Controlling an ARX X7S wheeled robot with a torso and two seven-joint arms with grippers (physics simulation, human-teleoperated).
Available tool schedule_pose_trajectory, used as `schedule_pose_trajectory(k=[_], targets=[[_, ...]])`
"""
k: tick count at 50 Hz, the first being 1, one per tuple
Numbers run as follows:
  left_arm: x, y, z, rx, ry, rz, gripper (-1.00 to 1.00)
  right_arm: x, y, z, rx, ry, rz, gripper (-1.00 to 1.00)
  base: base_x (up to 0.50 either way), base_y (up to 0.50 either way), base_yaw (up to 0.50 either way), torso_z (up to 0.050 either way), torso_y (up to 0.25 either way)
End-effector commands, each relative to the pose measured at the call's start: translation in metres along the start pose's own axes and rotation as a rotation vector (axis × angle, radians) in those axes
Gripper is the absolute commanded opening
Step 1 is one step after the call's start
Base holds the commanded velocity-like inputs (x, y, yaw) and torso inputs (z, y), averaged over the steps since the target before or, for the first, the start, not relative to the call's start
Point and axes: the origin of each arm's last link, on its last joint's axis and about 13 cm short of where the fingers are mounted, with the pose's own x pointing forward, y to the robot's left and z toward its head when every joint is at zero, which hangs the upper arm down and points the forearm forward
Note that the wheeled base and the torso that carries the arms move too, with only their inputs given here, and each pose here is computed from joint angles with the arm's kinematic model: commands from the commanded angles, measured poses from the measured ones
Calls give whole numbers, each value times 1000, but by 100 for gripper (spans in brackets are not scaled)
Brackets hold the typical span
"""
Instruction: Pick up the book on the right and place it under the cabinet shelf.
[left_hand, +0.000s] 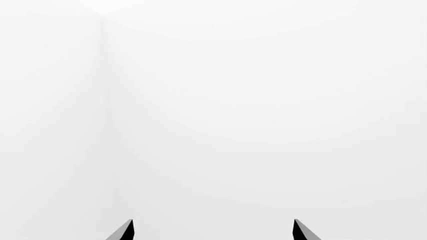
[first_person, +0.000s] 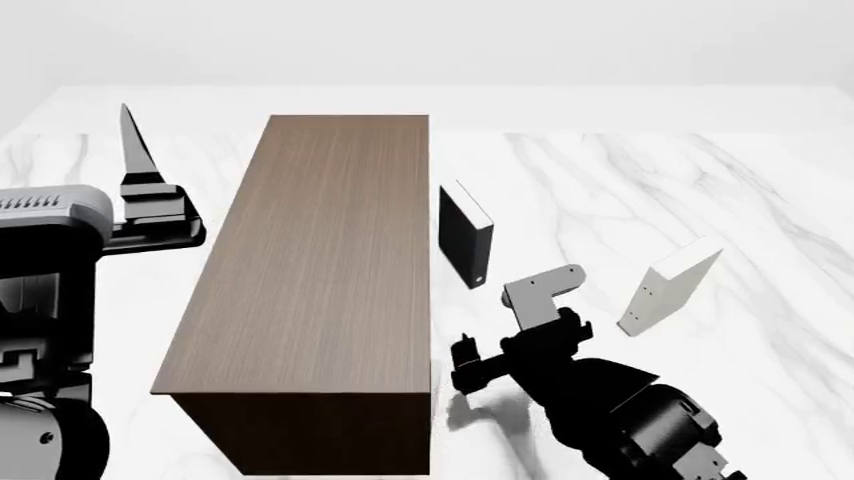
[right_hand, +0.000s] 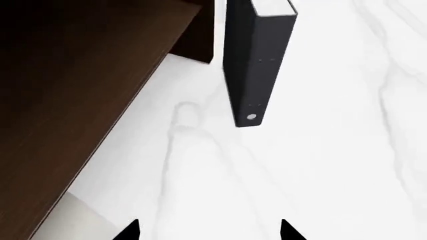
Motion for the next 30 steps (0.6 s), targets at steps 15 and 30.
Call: schedule_pose_trajectory(k=[15, 30], targets=[[0, 0, 1, -5, -4, -1, 100, -59, -11, 34, 56, -259, -118, 100, 0, 0, 0, 0, 0], [-2, 0, 4, -17, -24, -2, 100, -108, 0, 36, 93, -514, -210, 100, 0, 0, 0, 0, 0]])
